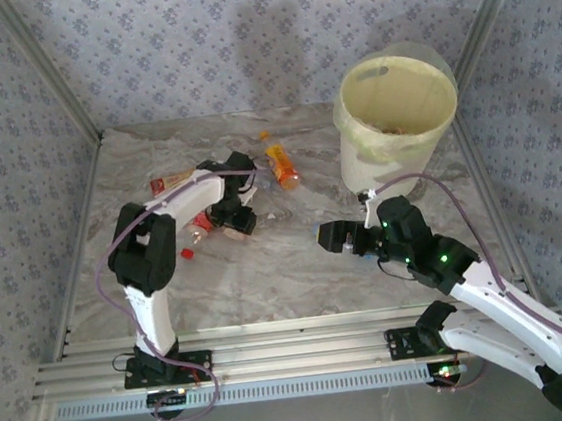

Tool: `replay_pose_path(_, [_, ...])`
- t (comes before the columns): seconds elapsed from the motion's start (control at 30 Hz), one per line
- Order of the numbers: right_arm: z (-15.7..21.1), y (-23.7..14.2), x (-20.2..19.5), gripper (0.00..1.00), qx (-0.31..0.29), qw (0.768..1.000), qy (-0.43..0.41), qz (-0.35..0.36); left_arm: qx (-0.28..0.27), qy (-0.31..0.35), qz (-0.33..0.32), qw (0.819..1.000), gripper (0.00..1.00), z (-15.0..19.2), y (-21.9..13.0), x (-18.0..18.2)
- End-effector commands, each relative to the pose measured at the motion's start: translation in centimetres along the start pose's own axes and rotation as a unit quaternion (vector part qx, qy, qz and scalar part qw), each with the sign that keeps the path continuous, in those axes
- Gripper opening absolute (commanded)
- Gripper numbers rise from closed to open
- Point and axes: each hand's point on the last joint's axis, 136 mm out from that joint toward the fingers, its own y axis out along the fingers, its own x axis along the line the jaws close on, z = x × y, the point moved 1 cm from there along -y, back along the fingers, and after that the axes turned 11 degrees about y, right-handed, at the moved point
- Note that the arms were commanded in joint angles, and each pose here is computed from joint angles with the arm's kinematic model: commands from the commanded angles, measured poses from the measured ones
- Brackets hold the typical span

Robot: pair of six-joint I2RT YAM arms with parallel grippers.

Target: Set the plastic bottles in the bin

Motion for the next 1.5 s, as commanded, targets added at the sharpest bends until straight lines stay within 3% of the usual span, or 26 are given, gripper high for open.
replay_pose_path(0.0, [-0.5,-0.3,1.0,0.97,-0.017,0.999,0.028,-0.024,-0.074,-0.029,0.066,0.995,0.52,-0.3,-3.7,-2.5])
replay_pose_path(0.17, [-1.0,-0.1,2.3,0.96,-0.022,0.997,0.055,-0.058,-0.156,-0.041,0.165,0.973,0.52,0.5,-7.2,-6.7])
replay_pose_path(0.33, [-1.6,0.4,4.1,0.91,-0.020,0.993,0.064,-0.095,-0.231,-0.028,0.281,0.931,0.53,1.2,-10.4,-11.1])
replay_pose_path(0.67, [-2.4,2.5,6.5,0.85,0.001,0.993,0.043,-0.107,-0.291,0.054,0.369,0.881,0.53,3.4,-14.8,-17.1])
replay_pose_path(0.97, [-2.5,4.2,7.9,0.80,0.010,0.994,0.024,-0.103,-0.286,0.089,0.385,0.873,0.53,4.5,-15.1,-19.7])
replay_pose_path(1.3, [-2.8,4.0,6.7,0.62,-0.007,0.998,0.006,-0.060,-0.279,0.102,0.391,0.871,0.54,5.0,-14.6,-20.9])
replay_pose_path(1.47, [-3.0,3.9,6.3,0.61,-0.011,0.999,0.004,-0.052,-0.277,0.115,0.397,0.867,0.54,5.4,-14.8,-21.6])
